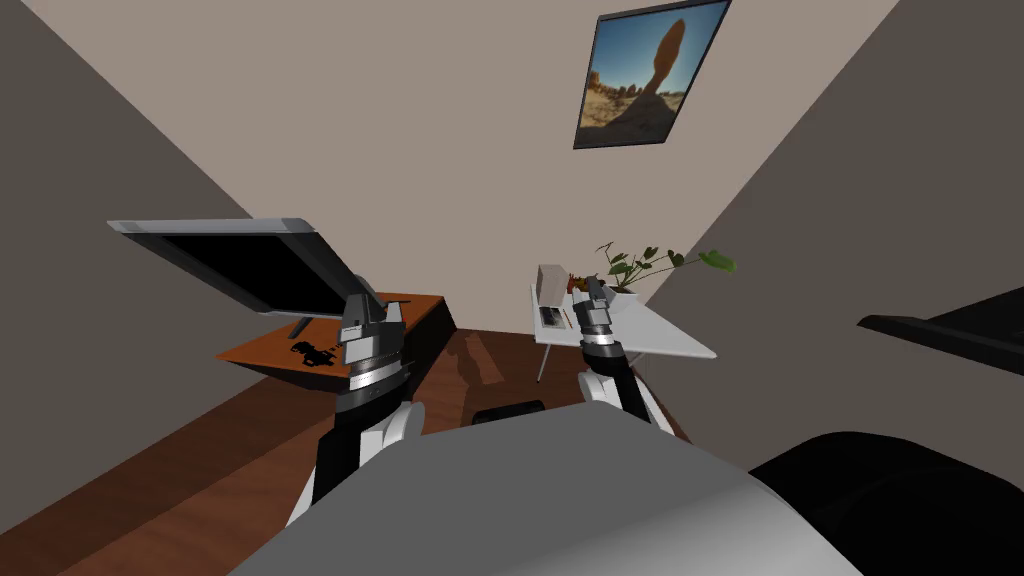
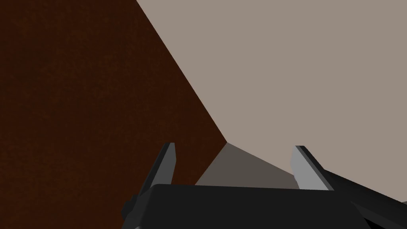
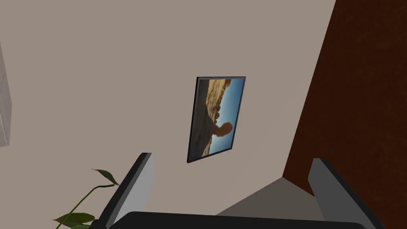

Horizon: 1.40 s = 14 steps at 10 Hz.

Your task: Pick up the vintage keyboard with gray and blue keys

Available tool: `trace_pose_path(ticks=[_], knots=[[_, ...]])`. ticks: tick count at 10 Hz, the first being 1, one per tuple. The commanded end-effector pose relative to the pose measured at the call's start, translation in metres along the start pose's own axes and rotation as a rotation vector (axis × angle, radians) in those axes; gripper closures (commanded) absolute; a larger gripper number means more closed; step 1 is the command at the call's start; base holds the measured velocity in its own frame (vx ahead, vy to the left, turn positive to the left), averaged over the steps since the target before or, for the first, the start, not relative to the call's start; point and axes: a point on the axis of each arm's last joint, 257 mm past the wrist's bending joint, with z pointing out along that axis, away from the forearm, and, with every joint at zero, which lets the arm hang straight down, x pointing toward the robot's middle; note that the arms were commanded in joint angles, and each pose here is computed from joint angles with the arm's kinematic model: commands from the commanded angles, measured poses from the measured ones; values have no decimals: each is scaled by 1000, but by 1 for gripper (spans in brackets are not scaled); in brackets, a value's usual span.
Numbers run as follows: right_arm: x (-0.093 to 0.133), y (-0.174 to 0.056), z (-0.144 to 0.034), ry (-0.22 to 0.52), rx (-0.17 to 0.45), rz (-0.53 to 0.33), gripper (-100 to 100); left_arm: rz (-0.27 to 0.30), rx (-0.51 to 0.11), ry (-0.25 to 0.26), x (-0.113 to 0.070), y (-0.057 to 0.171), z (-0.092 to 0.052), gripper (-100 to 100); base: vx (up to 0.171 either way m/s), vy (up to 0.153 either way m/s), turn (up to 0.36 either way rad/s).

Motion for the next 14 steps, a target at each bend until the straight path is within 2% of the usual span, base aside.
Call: trace_pose_path(ticks=[1,5,10,11,13,14], knots=[[-4,-6,-2,26,22,-37,-100,0,0,0,0,0,0,0,53,53,9],[-19,-26,-10,79,104,-139,-100,0,0,0,0,0,0,0,98,146,2],[-48,-61,-23,167,257,-301,-100,0,0,0,0,0,0,0,141,180,-2],[-47,-64,-23,181,267,-307,-100,0,0,0,0,0,0,0,114,107,-8],[-59,-79,-30,223,337,-372,-100,0,0,0,0,0,0,0,110,107,-1],[-58,-81,-30,237,346,-379,-100,0,0,0,0,0,0,0,97,107,-11]])
